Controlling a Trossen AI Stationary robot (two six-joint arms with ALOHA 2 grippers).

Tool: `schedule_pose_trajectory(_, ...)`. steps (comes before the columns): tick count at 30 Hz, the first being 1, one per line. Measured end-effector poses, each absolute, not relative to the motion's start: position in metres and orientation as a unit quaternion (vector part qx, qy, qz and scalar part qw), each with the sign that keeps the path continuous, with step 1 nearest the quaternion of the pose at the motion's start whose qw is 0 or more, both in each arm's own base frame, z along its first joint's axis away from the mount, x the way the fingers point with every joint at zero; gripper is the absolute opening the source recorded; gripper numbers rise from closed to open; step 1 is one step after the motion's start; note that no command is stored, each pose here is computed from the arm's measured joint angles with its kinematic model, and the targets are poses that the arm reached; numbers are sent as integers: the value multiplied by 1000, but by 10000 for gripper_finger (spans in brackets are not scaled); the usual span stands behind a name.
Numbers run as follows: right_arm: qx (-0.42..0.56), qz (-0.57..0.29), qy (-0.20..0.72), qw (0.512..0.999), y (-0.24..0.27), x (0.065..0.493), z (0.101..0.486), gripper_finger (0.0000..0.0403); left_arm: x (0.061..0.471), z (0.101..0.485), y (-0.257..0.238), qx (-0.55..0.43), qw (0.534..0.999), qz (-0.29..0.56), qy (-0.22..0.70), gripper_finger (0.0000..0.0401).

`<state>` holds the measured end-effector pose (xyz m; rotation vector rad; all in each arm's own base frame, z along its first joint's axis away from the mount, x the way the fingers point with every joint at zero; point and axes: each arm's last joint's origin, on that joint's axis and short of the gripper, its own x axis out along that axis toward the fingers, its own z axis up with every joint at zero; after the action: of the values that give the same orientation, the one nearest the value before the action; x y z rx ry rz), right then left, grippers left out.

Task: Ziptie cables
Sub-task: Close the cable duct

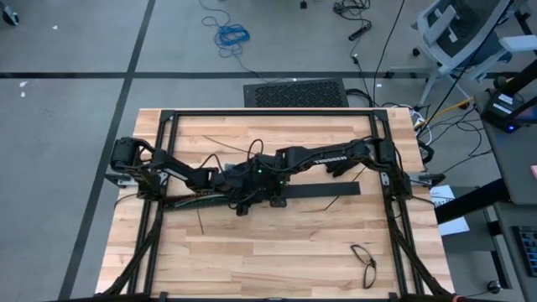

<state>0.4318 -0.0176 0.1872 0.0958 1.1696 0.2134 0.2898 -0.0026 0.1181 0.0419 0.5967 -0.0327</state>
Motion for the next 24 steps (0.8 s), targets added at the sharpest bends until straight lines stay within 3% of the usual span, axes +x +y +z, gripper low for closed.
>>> schedule_pose_trajectory(24, 60, 97, 589, 800, -17, 424, 184, 256, 285, 119, -10, 20, 949, -26, 314, 295)
